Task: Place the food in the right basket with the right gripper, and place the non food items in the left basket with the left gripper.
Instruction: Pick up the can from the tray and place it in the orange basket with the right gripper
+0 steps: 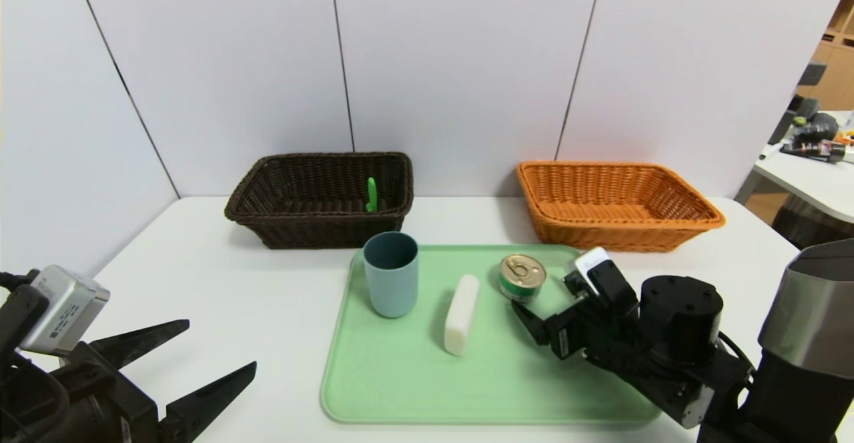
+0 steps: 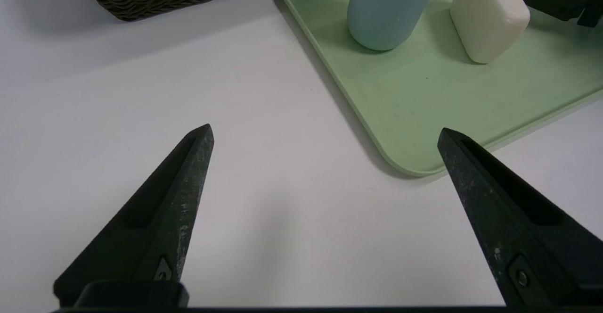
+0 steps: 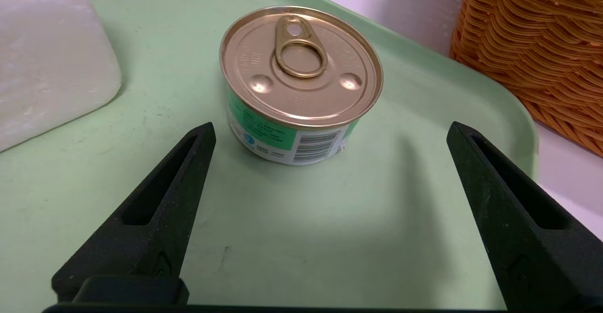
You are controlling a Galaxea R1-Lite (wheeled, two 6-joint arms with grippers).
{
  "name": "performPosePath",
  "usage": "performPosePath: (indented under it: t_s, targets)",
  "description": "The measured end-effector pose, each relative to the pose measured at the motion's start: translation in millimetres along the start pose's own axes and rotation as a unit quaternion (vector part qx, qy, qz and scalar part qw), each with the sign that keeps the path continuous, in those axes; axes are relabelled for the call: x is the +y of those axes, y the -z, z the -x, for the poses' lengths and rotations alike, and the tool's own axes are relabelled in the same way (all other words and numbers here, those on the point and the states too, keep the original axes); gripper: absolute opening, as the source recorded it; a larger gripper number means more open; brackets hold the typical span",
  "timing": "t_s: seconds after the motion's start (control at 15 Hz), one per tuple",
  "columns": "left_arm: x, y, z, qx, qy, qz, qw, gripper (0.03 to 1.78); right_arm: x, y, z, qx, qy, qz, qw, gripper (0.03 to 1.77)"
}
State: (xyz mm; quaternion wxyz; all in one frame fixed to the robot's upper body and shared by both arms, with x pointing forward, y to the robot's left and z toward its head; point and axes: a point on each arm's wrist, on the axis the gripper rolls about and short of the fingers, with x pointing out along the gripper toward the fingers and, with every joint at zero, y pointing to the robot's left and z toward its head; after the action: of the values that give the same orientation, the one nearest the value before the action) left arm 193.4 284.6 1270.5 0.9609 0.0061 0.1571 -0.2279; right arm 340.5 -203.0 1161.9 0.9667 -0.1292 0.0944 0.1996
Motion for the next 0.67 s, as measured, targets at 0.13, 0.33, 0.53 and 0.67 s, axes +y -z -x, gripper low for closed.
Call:
performPosePath:
  t_s: [0.13, 0.33, 0.53, 0.67]
  targets:
    - [0, 2, 0, 0.003, 0.000, 0.000, 1.0000, 1.69, 0, 1, -6, -0.001, 0.001, 0.001, 1.0000, 1.69]
    - [0, 3, 0, 0.004, 0.000, 0.003, 1.0000, 1.69, 1, 0, -14, -0.009, -0.001, 0.001, 1.0000, 1.69]
    - [0, 3, 0, 0.005, 0.000, 0.006, 1.0000, 1.69, 2, -4, -23, -0.022, -0.003, 0.002, 0.9997, 1.69]
    - [0, 3, 0, 0.005, 0.000, 0.006, 1.0000, 1.69, 2, -6, -29, -0.031, -0.006, 0.006, 0.9995, 1.69]
